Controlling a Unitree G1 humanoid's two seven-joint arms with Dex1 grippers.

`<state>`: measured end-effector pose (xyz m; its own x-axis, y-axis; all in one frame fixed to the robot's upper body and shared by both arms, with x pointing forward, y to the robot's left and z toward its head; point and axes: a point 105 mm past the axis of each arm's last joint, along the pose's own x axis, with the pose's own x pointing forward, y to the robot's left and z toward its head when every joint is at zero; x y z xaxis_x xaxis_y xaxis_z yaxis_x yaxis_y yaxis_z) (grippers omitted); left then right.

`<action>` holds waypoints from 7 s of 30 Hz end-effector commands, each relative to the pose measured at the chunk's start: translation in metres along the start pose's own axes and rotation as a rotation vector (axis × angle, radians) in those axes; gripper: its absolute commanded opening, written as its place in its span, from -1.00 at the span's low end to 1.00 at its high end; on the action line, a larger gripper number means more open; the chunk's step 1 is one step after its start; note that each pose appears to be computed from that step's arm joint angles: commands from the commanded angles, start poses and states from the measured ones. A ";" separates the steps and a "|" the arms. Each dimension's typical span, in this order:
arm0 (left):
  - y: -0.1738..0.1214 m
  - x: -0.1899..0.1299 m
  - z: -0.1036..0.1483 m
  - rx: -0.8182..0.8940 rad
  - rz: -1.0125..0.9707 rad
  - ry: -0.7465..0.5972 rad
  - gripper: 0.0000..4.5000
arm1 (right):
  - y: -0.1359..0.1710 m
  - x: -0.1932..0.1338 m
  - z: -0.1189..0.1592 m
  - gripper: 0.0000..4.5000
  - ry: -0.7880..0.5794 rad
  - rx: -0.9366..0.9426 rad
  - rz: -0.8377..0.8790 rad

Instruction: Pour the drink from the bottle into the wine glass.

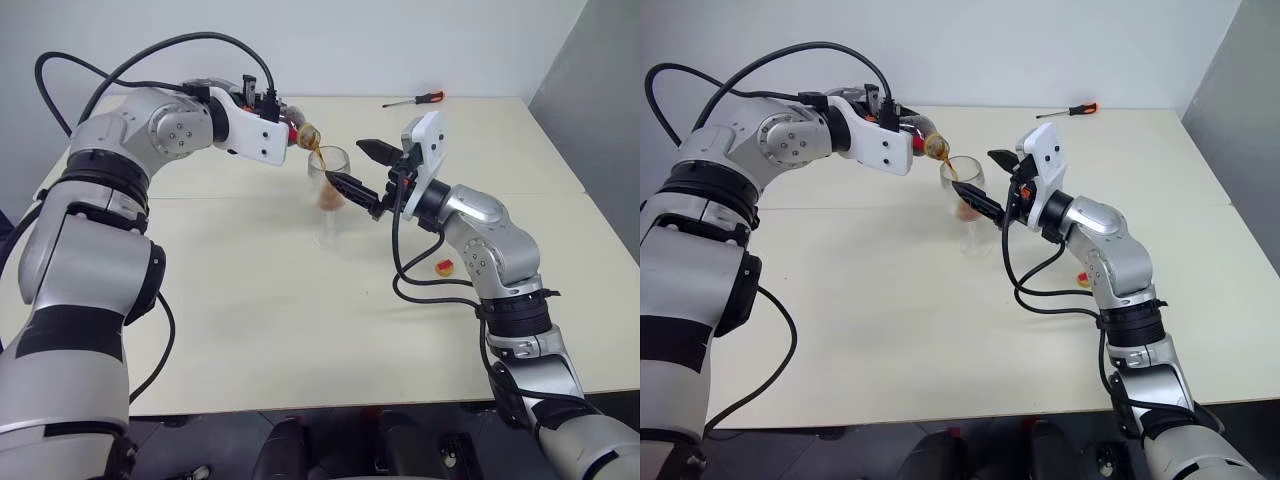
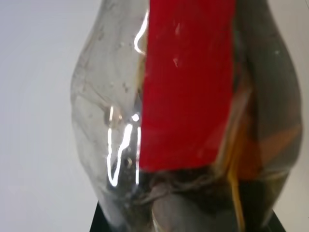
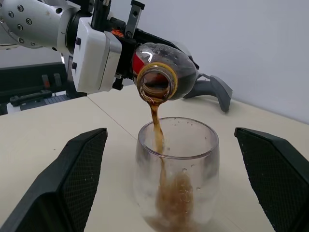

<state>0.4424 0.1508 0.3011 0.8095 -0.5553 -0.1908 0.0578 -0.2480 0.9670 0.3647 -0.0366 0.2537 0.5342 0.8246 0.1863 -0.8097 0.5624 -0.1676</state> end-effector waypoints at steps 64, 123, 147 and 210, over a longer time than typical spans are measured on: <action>0.039 -0.014 -0.004 0.102 0.080 0.030 -0.57 | 0.004 -0.001 0.017 1.00 -0.057 -0.056 0.027; 0.039 -0.014 -0.011 -0.896 0.232 -0.209 -0.57 | 0.006 -0.008 0.022 1.00 -0.084 0.001 0.064; -0.096 -0.091 -0.052 -1.442 0.696 0.124 -0.57 | 0.076 -0.089 -0.012 1.00 -0.020 0.165 0.280; -0.197 -0.162 0.078 -1.753 0.522 0.321 0.99 | 0.040 -0.126 -0.054 1.00 0.154 0.052 -0.146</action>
<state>0.2554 0.2385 0.1171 0.9954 -0.0808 -0.0519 0.0809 0.9967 -0.0002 0.2738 -0.1057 0.1586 0.5946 0.8040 0.0068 -0.8036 0.5945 -0.0266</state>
